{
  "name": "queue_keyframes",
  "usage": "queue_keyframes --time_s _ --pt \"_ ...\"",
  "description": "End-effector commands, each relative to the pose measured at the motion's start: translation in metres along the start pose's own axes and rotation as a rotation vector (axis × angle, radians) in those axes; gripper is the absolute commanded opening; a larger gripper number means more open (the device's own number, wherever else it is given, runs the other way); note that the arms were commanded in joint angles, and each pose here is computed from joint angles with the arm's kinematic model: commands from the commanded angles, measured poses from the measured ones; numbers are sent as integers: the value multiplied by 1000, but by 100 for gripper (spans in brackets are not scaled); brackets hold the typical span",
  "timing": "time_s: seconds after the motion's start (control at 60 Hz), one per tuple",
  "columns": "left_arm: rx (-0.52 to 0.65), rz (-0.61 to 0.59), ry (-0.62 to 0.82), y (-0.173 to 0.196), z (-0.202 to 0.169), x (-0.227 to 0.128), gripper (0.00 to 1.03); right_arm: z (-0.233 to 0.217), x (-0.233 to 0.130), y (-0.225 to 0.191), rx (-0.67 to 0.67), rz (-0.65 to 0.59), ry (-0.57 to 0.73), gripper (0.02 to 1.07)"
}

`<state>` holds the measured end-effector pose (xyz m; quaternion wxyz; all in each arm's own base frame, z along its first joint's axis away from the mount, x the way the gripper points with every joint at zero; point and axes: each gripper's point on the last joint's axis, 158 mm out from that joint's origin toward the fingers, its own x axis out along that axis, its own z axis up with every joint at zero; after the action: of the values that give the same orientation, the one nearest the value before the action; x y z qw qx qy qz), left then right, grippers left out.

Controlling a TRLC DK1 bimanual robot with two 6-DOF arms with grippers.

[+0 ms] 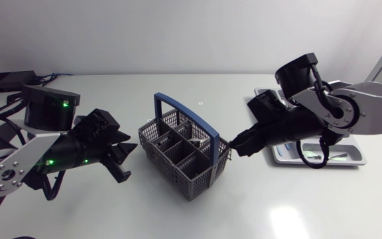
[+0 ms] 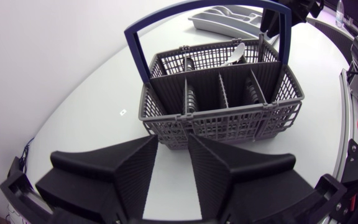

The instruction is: Unload the cutlery basket into the drawer organizer.

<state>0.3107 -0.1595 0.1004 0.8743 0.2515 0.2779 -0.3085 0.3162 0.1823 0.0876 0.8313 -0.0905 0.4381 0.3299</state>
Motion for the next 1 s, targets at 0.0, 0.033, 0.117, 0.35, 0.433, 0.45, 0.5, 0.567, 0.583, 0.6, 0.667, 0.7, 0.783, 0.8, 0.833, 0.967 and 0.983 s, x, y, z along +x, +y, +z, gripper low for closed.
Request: queue_keyframes --time_s 0.0,0.033,0.117,0.35,0.433,0.45,0.5,0.567,0.583,0.6,0.667,0.7,0.783,0.8,0.833,0.967,0.983 --pt "-19 -27 17 -11 -11 0 38 -1 7 1 -18 -1 19 42" --pt "-19 -26 14 -10 -10 0 37 -1 8 1 -17 1 22 42" --pt "-19 -26 12 -11 -10 -1 37 -1 10 1 -18 -2 22 42" --pt "-17 -29 14 -12 -12 0 37 3 15 1 -29 -14 23 38" --pt "-16 -30 14 -13 -12 0 37 6 16 4 -32 -12 19 38" --pt "-16 -30 14 -13 -12 0 37 7 15 4 -32 -13 18 38" --pt "-16 -31 15 -13 -13 0 37 8 16 5 -41 -23 20 38" --pt "-16 -31 15 -14 -13 0 37 9 18 7 -48 -27 23 38" --pt "-16 -31 15 -14 -13 0 37 9 18 6 -49 -29 24 38" --pt "-16 -31 15 -14 -13 0 37 8 19 8 -52 -29 26 38" --pt "-16 -31 17 -14 -14 0 37 9 20 8 -58 -33 26 37" --pt "-15 -31 17 -14 -14 0 37 9 20 8 -56 -33 28 34" --pt "-15 -31 17 -14 -14 0 37 10 21 7 -54 -36 28 32" --pt "-13 -31 17 -14 -14 0 37 10 21 7 -54 -38 28 32" --pt "-13 -31 17 -14 -14 0 37 10 21 7 -55 -40 29 30" --pt "-13 -31 19 -14 -15 0 37 9 20 8 -60 -46 31 29" --pt "-13 -30 17 -14 -15 0 37 9 19 9 -63 -49 32 29"
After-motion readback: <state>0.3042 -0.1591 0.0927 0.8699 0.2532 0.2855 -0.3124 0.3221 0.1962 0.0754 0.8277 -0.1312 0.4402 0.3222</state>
